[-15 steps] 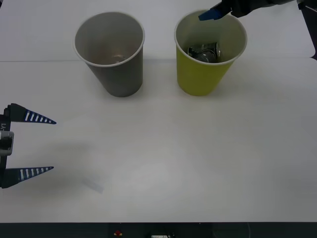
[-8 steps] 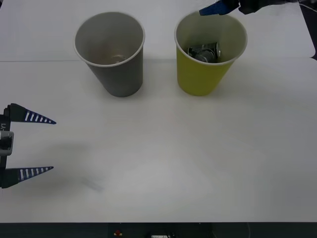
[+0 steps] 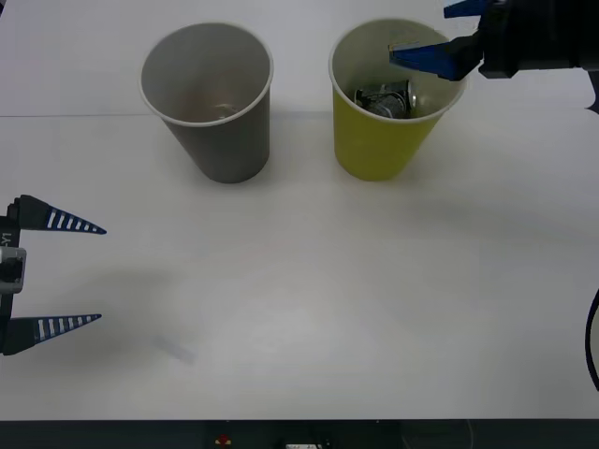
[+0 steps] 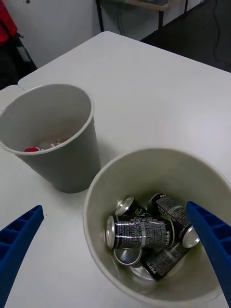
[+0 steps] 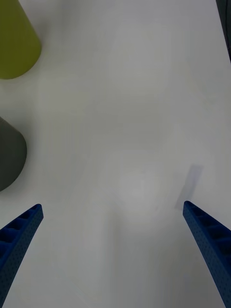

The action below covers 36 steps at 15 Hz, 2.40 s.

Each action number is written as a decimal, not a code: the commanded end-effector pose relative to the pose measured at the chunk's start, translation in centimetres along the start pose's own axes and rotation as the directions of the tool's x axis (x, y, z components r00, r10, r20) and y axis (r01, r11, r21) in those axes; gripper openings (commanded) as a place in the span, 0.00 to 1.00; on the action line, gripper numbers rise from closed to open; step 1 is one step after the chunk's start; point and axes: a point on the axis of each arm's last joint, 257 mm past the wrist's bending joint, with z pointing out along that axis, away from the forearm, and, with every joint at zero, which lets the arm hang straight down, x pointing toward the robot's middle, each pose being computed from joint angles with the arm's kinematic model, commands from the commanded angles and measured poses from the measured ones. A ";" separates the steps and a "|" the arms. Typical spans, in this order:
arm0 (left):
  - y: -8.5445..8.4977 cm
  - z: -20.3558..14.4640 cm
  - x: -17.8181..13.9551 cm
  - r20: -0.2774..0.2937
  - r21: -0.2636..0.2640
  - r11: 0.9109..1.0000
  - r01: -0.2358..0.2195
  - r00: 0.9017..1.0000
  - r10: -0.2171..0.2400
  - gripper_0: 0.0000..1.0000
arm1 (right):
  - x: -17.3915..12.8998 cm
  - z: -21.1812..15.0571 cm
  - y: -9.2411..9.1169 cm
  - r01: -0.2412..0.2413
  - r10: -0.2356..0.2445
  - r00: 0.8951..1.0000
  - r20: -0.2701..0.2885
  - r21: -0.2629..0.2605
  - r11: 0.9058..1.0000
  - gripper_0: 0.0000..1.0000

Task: Put the can into the green bin and the plastic bottle into the gray bin

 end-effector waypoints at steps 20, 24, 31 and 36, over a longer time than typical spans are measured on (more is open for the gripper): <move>0.0 0.0 0.0 0.000 0.000 1.000 0.000 1.000 0.000 1.00 | 16.1 -6.9 7.7 0.257 -0.258 0.966 0.008 -0.113 0.960 1.00; 0.0 0.0 0.0 0.000 0.000 1.000 0.000 1.000 0.000 1.00 | 18.8 -7.8 7.8 0.307 -0.316 0.947 -0.051 -0.134 0.942 1.00; 0.0 0.0 0.0 0.000 0.000 1.000 0.000 1.000 0.000 1.00 | 22.7 -9.4 7.7 0.367 -0.393 0.907 -0.148 -0.176 0.913 1.00; 0.0 0.0 0.0 0.000 0.000 1.000 0.000 1.000 0.000 1.00 | 24.4 -11.1 6.8 0.404 -0.448 0.870 -0.209 -0.221 0.888 1.00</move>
